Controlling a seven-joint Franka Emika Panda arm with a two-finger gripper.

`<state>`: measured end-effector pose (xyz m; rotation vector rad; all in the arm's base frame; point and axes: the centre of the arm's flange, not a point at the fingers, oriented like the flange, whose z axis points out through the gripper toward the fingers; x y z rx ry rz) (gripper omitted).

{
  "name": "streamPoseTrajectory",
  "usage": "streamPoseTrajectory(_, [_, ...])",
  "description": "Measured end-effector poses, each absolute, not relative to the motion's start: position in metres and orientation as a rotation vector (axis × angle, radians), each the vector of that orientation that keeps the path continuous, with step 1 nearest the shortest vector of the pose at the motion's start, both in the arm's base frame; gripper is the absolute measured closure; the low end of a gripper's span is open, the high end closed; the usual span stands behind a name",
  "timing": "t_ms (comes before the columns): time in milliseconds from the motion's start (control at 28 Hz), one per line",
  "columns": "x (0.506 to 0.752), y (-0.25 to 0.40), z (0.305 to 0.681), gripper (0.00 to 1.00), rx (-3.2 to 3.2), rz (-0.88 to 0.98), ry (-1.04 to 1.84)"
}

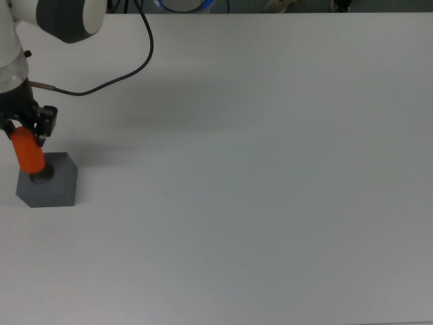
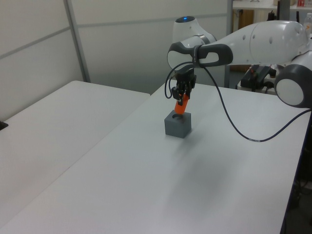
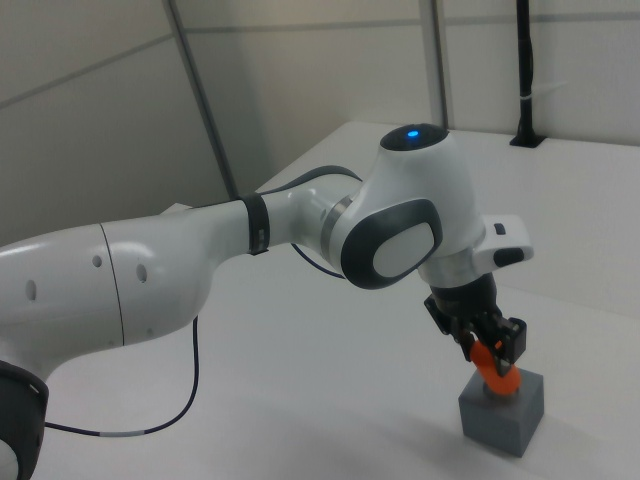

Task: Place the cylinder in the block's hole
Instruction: 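Align and lower the cylinder into the hole of the grey block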

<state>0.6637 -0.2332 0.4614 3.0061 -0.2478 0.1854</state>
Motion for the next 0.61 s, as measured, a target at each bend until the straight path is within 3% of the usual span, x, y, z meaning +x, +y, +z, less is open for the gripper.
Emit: streamPoseTrajectory(607, [0.668, -0.231, 0.443, 0.48, 3.008, 0.145, -0.24])
